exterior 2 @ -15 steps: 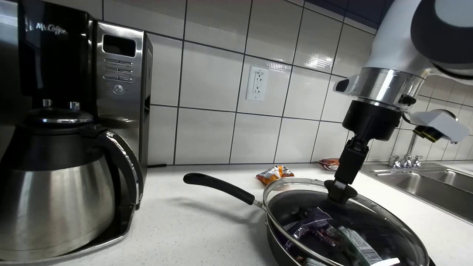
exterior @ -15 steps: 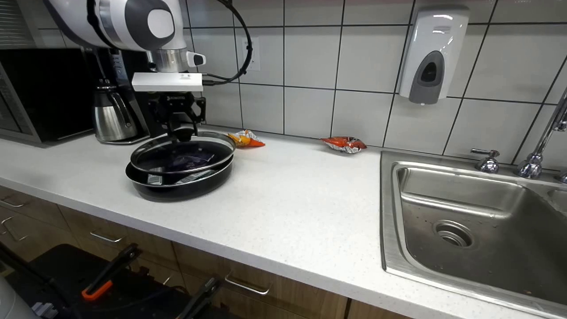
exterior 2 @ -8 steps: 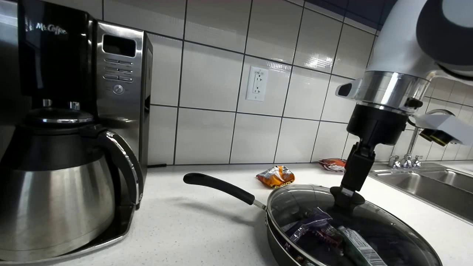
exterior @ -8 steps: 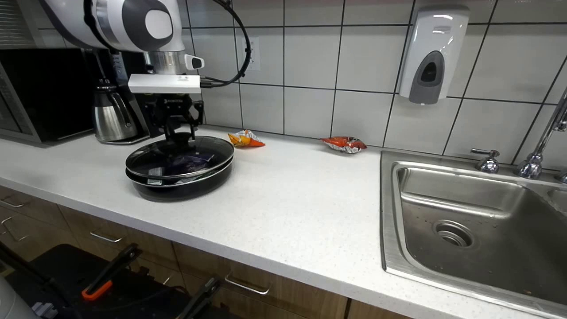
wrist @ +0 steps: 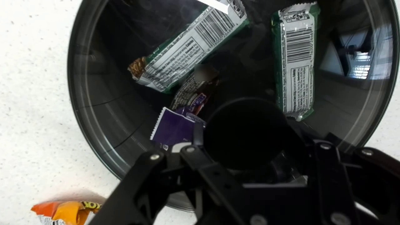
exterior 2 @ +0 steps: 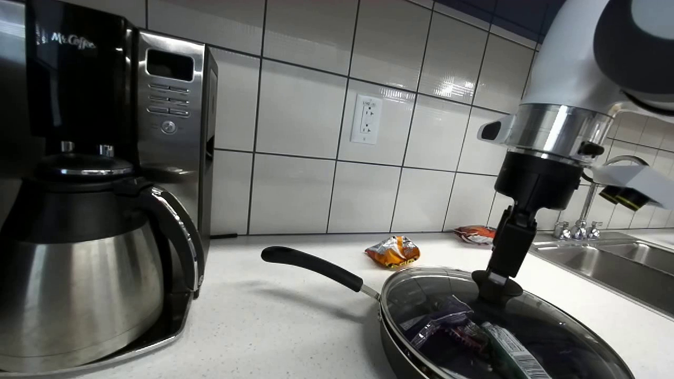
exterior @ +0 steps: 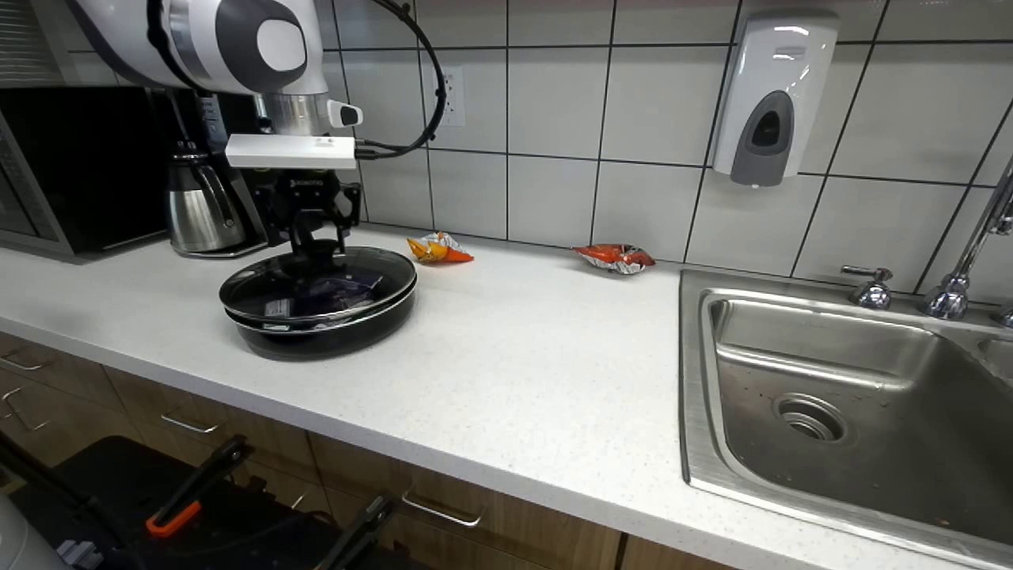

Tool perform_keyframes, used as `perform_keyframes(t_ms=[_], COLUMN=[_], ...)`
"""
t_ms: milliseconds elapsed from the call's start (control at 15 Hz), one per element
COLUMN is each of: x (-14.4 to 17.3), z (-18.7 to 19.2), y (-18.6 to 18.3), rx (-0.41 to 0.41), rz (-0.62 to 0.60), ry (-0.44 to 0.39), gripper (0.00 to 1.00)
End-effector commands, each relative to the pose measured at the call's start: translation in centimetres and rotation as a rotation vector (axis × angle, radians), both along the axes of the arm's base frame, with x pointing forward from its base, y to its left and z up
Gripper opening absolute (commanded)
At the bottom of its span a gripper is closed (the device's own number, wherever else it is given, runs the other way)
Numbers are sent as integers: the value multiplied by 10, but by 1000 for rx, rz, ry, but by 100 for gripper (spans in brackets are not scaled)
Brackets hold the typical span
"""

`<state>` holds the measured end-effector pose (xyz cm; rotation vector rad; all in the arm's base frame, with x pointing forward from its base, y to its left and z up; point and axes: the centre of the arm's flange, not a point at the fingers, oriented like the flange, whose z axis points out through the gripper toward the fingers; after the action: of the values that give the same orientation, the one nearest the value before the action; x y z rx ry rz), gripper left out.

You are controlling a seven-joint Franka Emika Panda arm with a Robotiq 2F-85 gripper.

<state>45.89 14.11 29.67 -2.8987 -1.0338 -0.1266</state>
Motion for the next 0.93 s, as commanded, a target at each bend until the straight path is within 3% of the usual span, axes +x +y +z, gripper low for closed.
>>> perform_keyframes(t_ms=[0,867], x=[0,6], z=[14,6], y=[1,-1], rx=[4,15], rz=[-8,-18], ry=[5,5], gripper=[39,39])
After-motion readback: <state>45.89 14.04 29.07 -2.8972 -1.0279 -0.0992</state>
